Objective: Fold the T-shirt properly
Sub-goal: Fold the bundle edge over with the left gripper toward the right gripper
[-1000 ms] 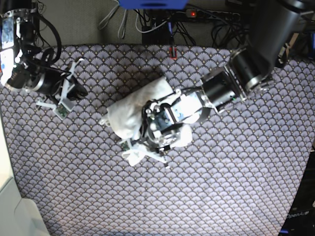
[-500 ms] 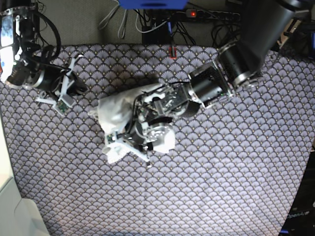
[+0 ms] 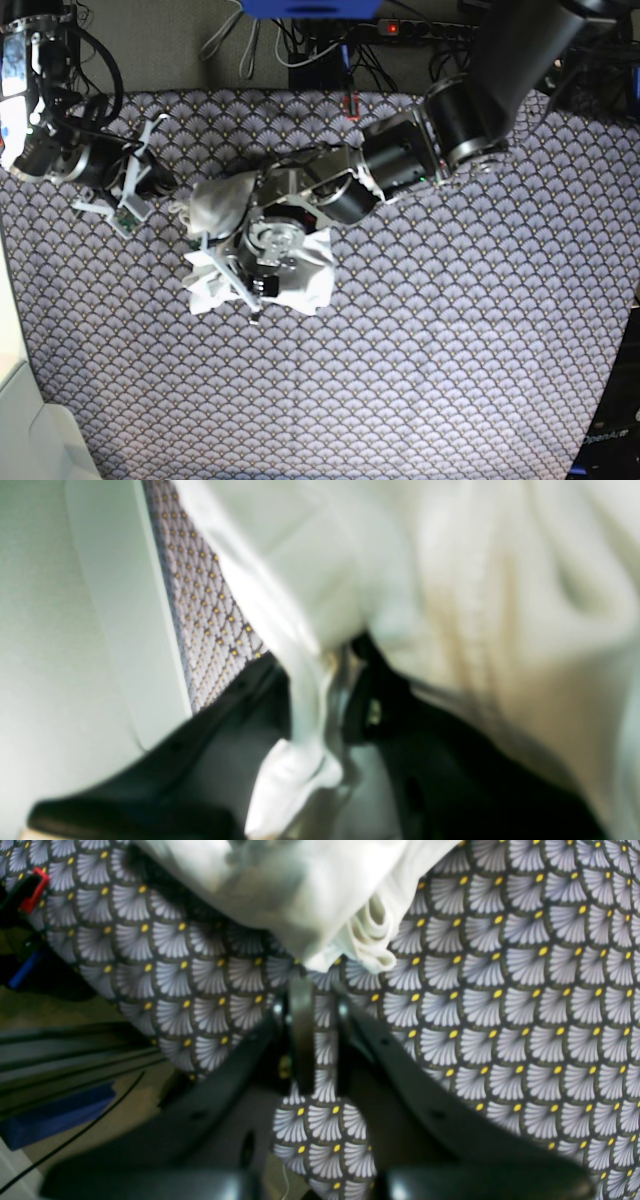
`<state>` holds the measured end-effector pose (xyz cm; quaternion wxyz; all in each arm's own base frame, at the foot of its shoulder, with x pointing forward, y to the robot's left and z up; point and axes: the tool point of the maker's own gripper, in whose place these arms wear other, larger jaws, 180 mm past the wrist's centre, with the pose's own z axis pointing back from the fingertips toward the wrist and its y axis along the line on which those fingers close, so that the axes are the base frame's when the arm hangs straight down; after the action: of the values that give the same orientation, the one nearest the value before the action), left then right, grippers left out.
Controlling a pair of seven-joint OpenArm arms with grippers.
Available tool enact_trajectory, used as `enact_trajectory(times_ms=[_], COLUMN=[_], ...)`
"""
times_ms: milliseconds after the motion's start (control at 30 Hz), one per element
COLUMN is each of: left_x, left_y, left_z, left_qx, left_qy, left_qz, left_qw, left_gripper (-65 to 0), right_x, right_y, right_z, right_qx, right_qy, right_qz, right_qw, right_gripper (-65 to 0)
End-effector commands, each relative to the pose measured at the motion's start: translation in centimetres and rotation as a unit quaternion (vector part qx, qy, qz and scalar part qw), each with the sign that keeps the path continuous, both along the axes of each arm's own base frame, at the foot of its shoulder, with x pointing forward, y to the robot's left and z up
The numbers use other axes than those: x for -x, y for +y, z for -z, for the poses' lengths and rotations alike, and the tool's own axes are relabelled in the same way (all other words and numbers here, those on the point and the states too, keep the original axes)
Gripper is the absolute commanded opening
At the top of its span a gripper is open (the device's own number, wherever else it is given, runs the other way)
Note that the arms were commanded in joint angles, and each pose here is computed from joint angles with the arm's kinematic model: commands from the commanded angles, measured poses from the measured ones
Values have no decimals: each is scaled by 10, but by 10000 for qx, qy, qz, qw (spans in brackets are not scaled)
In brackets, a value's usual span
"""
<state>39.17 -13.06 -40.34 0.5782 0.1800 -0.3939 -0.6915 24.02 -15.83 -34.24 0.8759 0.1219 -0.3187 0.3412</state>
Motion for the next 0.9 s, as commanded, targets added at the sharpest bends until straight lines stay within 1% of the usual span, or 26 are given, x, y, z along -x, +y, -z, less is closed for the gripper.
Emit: enact_trajectory(times_ms=[0,67,133,267,333,467,533,567,700,767,867], left_x=[-2,-3,-3,-5,-5,1,2,3,7,4,-5], left_y=[-9,-8,-7,0,0,0,-5,-8,-20,-27,-28], left_z=[-9,-9,-9,-8,-9,-4,-7,-11,-29,-45,-58], left_qx=[55,43,37,-124,-157,-404,-406,-342,-97,24,129], left_qy=[-81,-89,-89,-88,-89,105,85,57,-93,-231,-366], left_qz=[131,120,116,-80,-107,104,165,204,388,477,428], left_qw=[9999,9999,9999,9999,9998,9991,9990,9992,9992,9986,9983], left_gripper=[-644,-618,-558,-354,-239,-77,-36,-26,-26,-26,-26], right_x=[-7,-7,-7,-7,-7,-7,-7,-7,-7,-7,-7], right_y=[0,0,0,1,1,1,1,1,1,1,1], right_z=[-11,-11,-11,-11,-11,-10,-11,-11,-11,-11,-11], right_qx=[-42,-42,-42,-56,-56,-58,-63,-63,-63,-63,-63], right_qy=[-203,-203,-203,-205,-205,-201,-207,-207,-207,-207,-207], right_qz=[-38,-38,-38,-42,-42,-49,-49,-49,-49,-49,-49], right_qw=[9998,9998,9998,9998,9998,9998,9998,9998,9998,9998,9998], right_gripper=[-607,-607,-607,-607,-606,-606,-606,-606,-606,-606,-606])
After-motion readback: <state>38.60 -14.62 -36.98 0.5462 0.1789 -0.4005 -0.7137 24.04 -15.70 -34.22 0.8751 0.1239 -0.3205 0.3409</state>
